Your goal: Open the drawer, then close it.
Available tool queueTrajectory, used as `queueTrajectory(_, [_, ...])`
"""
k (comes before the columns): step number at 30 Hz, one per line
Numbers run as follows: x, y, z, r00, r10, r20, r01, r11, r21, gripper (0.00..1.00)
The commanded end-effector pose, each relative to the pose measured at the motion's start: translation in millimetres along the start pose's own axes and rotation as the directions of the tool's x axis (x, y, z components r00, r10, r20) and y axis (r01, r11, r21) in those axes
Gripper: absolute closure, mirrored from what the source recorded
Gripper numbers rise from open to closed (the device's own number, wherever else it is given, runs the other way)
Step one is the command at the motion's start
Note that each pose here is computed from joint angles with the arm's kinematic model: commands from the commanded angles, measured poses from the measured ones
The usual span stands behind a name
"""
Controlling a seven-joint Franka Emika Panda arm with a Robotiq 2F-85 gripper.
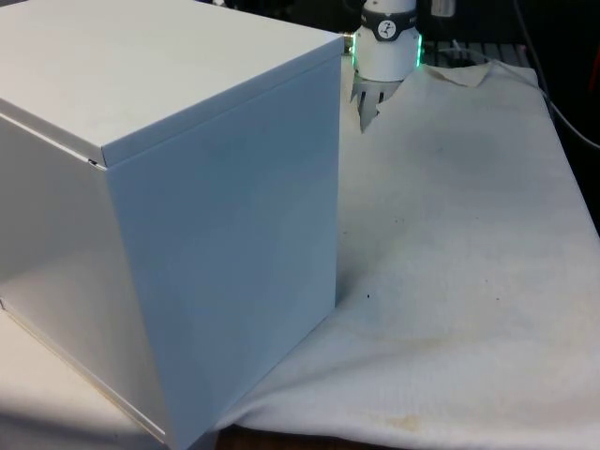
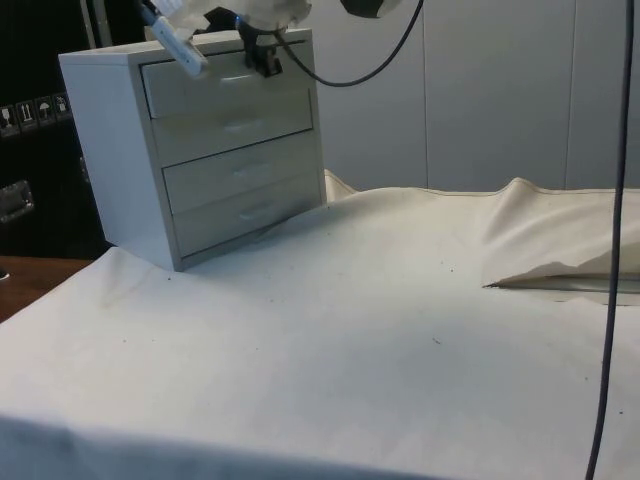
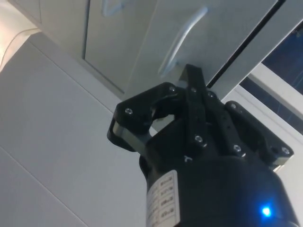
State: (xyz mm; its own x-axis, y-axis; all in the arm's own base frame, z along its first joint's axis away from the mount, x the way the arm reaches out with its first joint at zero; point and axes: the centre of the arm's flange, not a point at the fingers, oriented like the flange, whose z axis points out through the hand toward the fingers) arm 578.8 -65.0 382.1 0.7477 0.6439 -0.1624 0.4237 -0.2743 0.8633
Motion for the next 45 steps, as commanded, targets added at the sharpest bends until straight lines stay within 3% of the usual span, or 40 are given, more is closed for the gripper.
queueTrajectory(1, [-0.1, -0.8, -4, 1.0, 0.0, -0.001, 0.0, 1.0, -0.002, 1.0])
queueTrajectory(6, [1.5, -4.9, -9, 1.0, -0.001, 0.0, 0.001, 1.0, 0.002, 1.0])
queueTrajectory(13, [-0.9, -15.3, -35, 1.0, 0.0, 0.008, 0.0, 1.0, -0.01, 1.0])
queueTrajectory(14, [-0.8, -14.9, -32, 1.0, 0.0, 0.009, 0.0, 1.0, 0.003, 1.0])
queueTrajectory(15, [-0.8, -16.9, -38, 1.0, 0.001, 0.008, 0.0, 0.9999, -0.011, 1.0])
queueTrajectory(22, [-0.6, -27.9, -59, 0.9998, 0.002, 0.018, -0.002, 0.9998, -0.017, 1.0])
queueTrajectory(23, [-0.3, -27.4, -56, 0.9998, 0.003, 0.022, -0.003, 1.0, -0.004, 1.0])
queueTrajectory(25, [-0.6, -32.6, -66, 0.9998, 0.002, 0.022, -0.002, 0.9998, -0.02, 1.0])
queueTrajectory(31, [-0.2, -40.4, -80, 0.9996, 0.004, 0.028, -0.003, 0.9996, -0.027, 1.0])
queueTrajectory(32, [0.6, -40.1, -78, 0.9995, 0.004, 0.031, -0.004, 0.9999, -0.016, 1.0])
queueTrajectory(34, [0.2, -44.4, -88, 0.9995, 0.005, 0.031, -0.004, 0.9995, -0.032, 1.0])
queueTrajectory(45, [0.9, -60.7, -116, 0.9992, 0.007, 0.039, -0.005, 0.9985, -0.054, 1.0])
